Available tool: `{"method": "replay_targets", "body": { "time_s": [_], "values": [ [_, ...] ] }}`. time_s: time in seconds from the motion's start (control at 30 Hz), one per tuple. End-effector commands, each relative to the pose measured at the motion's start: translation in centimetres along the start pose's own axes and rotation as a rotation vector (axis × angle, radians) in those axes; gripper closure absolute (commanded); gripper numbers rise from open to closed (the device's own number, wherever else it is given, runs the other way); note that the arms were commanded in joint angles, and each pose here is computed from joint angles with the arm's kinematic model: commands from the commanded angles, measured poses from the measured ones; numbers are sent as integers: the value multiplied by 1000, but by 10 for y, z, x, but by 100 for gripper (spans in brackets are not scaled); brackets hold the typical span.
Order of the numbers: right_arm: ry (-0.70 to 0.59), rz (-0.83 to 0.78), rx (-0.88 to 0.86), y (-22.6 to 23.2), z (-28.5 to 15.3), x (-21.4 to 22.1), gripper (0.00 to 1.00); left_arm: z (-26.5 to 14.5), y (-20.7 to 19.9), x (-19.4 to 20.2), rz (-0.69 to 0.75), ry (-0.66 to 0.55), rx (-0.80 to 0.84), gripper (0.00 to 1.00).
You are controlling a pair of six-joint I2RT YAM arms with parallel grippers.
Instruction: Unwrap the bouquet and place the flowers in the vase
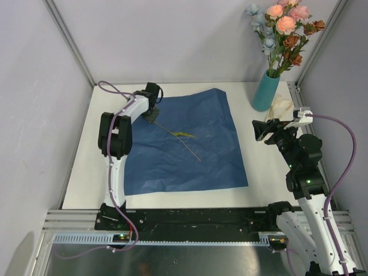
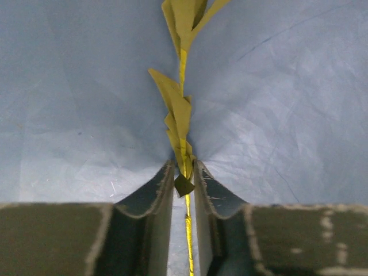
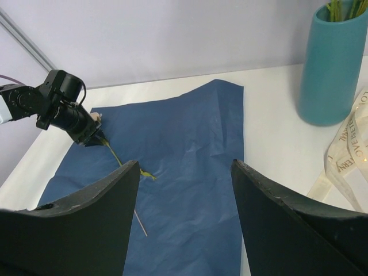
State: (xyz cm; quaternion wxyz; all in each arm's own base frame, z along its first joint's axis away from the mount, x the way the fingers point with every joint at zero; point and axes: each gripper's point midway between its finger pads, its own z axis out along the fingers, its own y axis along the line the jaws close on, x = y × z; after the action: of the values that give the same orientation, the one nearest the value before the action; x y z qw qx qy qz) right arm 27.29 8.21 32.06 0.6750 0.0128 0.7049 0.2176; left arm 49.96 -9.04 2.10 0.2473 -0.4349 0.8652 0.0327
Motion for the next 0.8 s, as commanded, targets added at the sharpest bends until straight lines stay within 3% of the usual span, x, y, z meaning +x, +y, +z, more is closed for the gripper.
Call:
{"method": "replay_targets", "body": {
  "time_s": [0.0, 0.1, 0.17, 0.53, 0.77],
  "values": [
    [-35, -24, 2, 1, -2, -9, 30, -5, -10, -8, -22, -1, 29, 84],
    [-35, -29, 5, 0, -2, -9, 30, -17, -13, -16, -3, -23, 50, 97],
    [-38, -20, 14, -1, -2, -10, 30, -29, -11, -25, -14, -50, 58, 99],
    [17, 80, -51, 13, 10, 3, 30, -122, -1, -61, -1, -204, 158, 100],
    [117, 180, -222, 53, 33, 37, 31, -183, -10, -27, 137, -162, 328, 100]
  ]
}}
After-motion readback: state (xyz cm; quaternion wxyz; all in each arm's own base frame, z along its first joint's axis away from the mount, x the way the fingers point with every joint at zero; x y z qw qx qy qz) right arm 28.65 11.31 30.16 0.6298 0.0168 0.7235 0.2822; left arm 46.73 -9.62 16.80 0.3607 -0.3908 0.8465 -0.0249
